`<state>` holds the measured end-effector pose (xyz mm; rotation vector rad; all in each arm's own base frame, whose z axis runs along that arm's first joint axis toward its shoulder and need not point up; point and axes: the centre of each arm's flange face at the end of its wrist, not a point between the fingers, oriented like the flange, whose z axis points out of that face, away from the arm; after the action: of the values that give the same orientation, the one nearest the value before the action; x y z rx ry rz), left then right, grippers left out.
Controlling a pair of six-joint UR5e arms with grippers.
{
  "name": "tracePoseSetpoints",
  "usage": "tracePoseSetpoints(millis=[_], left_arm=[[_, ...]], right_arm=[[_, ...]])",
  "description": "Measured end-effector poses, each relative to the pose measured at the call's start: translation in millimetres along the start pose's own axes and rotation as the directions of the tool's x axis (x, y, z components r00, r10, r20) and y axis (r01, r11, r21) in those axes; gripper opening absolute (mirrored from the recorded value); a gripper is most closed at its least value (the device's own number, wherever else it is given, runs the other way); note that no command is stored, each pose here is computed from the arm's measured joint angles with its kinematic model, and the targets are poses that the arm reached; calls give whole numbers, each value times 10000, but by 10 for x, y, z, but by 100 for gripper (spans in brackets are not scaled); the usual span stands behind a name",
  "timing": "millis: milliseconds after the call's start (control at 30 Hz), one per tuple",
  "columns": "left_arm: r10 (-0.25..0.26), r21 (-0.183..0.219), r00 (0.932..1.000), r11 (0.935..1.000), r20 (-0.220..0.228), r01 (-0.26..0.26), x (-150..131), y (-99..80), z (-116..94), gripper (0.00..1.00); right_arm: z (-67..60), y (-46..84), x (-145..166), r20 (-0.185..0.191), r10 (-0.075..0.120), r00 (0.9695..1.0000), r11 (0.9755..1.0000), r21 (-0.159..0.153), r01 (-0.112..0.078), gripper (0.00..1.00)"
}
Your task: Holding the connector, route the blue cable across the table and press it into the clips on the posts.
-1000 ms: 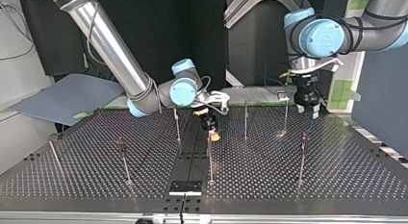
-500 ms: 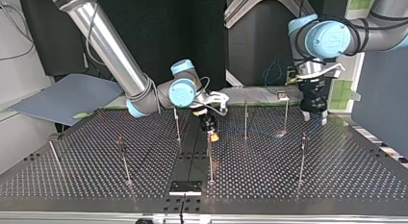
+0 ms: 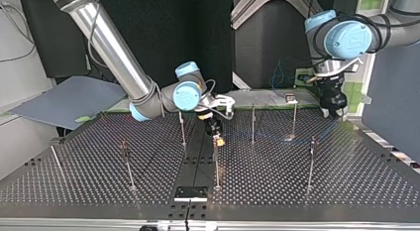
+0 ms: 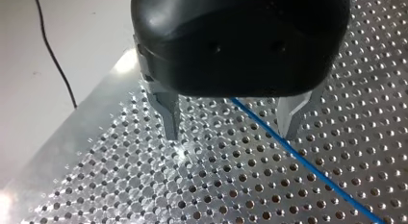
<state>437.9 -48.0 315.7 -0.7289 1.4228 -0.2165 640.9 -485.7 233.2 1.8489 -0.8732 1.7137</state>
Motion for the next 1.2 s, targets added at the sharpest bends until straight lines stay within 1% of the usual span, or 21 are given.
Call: tracePoseSetpoints(millis=[133, 267, 367, 467, 533, 633, 733, 767, 833, 867, 933, 1067, 1200], left_arm=[[-377, 289, 9993, 9989, 89, 374, -17, 24, -69, 100], [-768, 734, 9970, 9944, 133, 756, -25, 14, -173, 100], [-837, 1013, 9965, 9914, 17, 831, -4, -6, -271, 100], [-640, 1134, 9975, 9913, -289, 669, 52, -1, -394, 100], [-443, 1079, 9975, 9929, -550, 501, 116, 31, -471, 100], [-86, 873, 9950, 9960, -1000, 174, 234, 113, -591, 100], [249, 764, 9887, 9970, -1480, -137, 358, 169, -717, 100], [389, 753, 9849, 9968, -1687, -265, 410, 183, -773, 100], [599, 820, 9796, 9956, -1919, -448, 465, 177, -836, 100], [737, 928, 9777, 9941, -1965, -562, 478, 147, -856, 100], [930, 1123, 9777, 9910, -1884, -726, 474, 78, -857, 100], [1282, 1520, 9814, 9827, -1428, -1062, 440, -105, -799, 100], [1557, 1721, 9816, 9757, -1106, -1354, 449, -246, -726, 100]], right_arm=[[0, 8, 0, 8, 2, 10000, 10000, -7, -2, 0], [2, 18, 0, 9, 3, 10000, 10000, -20, -3, 0], [4, 27, 1, 3, 6, 10000, 10000, -30, -6, 0], [4, 31, 3, 3, 9, 10000, 10000, -36, -9, 0], [4, 32, 3, 5, 14, 10000, 10000, -37, -14, 0], [4, 34, 3, 7, 19, 10000, 10000, -39, -19, 0], [5, 36, 4, 3, 29, 10000, 10000, -41, -29, 0], [5, 39, 3, 4, 35, 10000, 10000, -45, -35, 0], [6, 49, 4, 6, 45, 10000, 10000, -58, -45, 0], [8, 58, 5, 6, 49, 10000, 10000, -69, -49, 0], [10, 80, 5, 14, 56, 10000, 9999, -98, -55, 0], [15, 132, 8, 24, 82, 10000, 9998, -156, -81, 0], [21, 178, 12, 27, 101, 9999, 9997, -211, -100, 0]])
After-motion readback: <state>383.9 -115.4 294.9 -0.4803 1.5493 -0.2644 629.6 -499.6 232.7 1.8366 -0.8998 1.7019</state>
